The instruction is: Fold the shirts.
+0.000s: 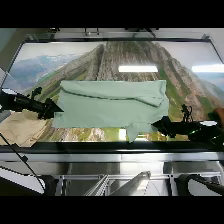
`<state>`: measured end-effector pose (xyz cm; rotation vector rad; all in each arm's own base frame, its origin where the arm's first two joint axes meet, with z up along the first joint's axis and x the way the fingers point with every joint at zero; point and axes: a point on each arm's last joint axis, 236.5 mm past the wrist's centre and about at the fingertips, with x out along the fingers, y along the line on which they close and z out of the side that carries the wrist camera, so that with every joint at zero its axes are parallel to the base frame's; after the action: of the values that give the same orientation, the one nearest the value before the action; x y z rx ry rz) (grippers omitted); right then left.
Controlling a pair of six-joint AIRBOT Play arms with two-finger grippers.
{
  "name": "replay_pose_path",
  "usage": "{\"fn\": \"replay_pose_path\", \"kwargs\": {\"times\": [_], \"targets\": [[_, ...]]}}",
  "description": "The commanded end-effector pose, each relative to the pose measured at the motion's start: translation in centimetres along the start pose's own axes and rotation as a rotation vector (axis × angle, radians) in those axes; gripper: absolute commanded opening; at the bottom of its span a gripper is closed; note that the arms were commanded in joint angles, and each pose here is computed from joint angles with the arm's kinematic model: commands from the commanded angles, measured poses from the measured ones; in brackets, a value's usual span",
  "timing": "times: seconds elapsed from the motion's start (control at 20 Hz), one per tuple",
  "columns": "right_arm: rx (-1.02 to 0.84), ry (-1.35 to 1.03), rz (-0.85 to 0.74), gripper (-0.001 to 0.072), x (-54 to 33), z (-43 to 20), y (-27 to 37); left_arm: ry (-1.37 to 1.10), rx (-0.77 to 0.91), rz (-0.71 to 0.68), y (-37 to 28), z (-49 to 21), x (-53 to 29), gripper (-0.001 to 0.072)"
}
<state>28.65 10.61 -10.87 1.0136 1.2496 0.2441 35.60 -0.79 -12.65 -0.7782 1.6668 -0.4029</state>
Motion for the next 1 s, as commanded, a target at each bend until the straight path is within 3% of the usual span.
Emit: {"fn": "replay_pose_path", "kwargs": {"times": [0.0, 0.05, 0.2, 0.35, 0.45, 0.7, 0.95], "targets": [[0.002, 0.03, 0.024, 0.0283, 0.0, -0.7, 0.6, 0.054, 0.059, 0.037, 0.4, -1.1, 0.5, 0.0134], [-0.01, 0.05, 0.038, 0.0282, -0.1, -1.2, 0.9, 0.065, 0.065, 0.028, 0.5, -1.4, 0.3, 0.0015], [-0.044, 0.094, 0.078, 0.011, -0.4, -2.3, 2.0, 0.059, 0.042, 0.011, 1.0, -1.6, -0.4, 0.0018], [-0.065, 0.121, 0.132, 0.0081, -1.5, -3.0, 3.2, 0.059, 0.026, -0.001, 1.4, -1.8, -1.0, 0.0018], [-0.065, 0.102, 0.167, 0.0015, -2.8, -2.6, 3.9, 0.05, 0.015, -0.005, 1.8, -1.7, -1.3, 0.0018], [-0.022, -0.082, 0.221, 0.0015, -7.7, 1.7, 3.6, 0.014, -0.041, -0.049, 3.0, -1.8, -3.0, 0.0018], [-0.038, -0.21, 0.288, 0.0014, -10.0, 5.2, 5.5, -0.116, 0.009, -0.434, -4.1, 0.3, -6.5, 0.0018]]}}
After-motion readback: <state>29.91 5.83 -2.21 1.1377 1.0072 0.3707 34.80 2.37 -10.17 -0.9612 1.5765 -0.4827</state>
